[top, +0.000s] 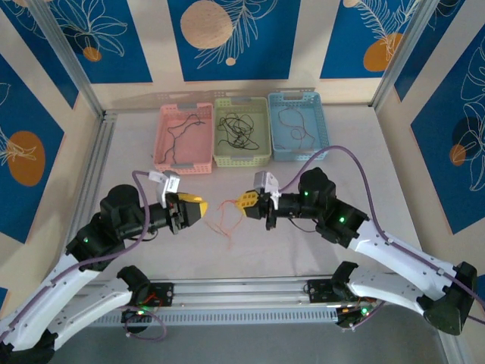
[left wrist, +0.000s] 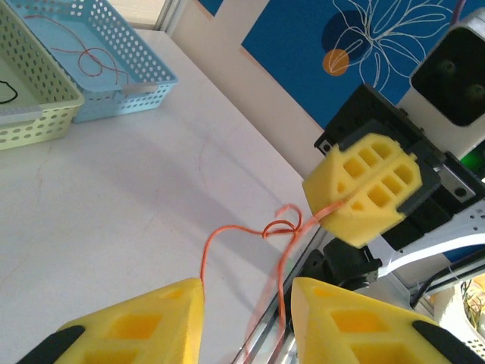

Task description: Untangle the cables

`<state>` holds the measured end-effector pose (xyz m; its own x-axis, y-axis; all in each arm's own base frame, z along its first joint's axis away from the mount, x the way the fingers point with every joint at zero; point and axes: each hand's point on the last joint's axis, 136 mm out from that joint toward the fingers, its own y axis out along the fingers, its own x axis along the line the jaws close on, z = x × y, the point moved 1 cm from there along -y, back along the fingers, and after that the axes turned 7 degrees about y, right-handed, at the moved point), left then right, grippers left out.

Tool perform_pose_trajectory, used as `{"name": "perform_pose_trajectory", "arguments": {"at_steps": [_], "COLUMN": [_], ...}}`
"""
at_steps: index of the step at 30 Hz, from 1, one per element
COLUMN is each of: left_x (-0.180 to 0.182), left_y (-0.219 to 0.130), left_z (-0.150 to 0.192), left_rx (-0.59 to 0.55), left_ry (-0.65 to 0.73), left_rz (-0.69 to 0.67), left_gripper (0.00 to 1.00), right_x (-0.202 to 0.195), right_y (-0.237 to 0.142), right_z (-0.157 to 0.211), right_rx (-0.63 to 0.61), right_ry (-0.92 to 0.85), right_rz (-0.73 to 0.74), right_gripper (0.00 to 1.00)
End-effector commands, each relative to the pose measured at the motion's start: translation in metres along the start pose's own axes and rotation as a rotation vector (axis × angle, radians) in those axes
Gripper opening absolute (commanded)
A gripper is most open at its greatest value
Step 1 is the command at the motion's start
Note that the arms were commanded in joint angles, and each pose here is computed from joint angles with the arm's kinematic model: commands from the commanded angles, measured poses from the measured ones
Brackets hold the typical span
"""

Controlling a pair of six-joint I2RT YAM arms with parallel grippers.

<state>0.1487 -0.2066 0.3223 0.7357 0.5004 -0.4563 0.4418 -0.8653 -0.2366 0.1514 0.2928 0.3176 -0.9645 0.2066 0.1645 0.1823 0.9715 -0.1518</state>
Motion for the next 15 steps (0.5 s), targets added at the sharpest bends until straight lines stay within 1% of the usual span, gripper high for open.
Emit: {"name": "perform_pose_trajectory", "arguments": {"at_steps": [1, 3, 5, 8, 10, 12, 15], "left_x": [0.001, 0.002, 0.004, 0.007, 0.01, 0.012, 0.014], "left_y": [-0.004, -0.003, -0.003, -0.003, -0.003, -0.004, -0.005], "left_z": [-0.007, -0.005, -0.003, -0.001, 0.001, 0.003, 0.006], "left_rx": [-0.037, -0.028, -0.025, -0.022, -0.014, -0.004, 0.005], "left_ry": [0.008, 0.007, 0.007, 0.009, 0.011, 0.014, 0.017], "left_rz": [-0.018, -0.018, -0.028, -0.046, -0.057, -0.073, -0.086], "left_gripper": [0.35, 0.36, 0.4, 0.41, 0.41, 0.41, 0.41], "right_x": [-0.015, -0.023, -0.032, -0.047, -0.066, -0.098, -0.136], "right_y": [-0.012, -0.016, -0.019, -0.025, -0.029, -0.039, -0.054], "right_z": [-0.028, -0.033, -0.037, -0.044, -0.052, -0.063, -0.079], "right_rx": [-0.08, -0.097, -0.11, -0.134, -0.153, -0.177, -0.218], "right_ry": [0.03, 0.053, 0.082, 0.107, 0.125, 0.17, 0.275], "right_rz": [0.071, 0.094, 0.127, 0.179, 0.262, 0.38, 0.452], "right_gripper": [0.0, 0.0, 0.0, 0.0, 0.0, 0.0, 0.0]}}
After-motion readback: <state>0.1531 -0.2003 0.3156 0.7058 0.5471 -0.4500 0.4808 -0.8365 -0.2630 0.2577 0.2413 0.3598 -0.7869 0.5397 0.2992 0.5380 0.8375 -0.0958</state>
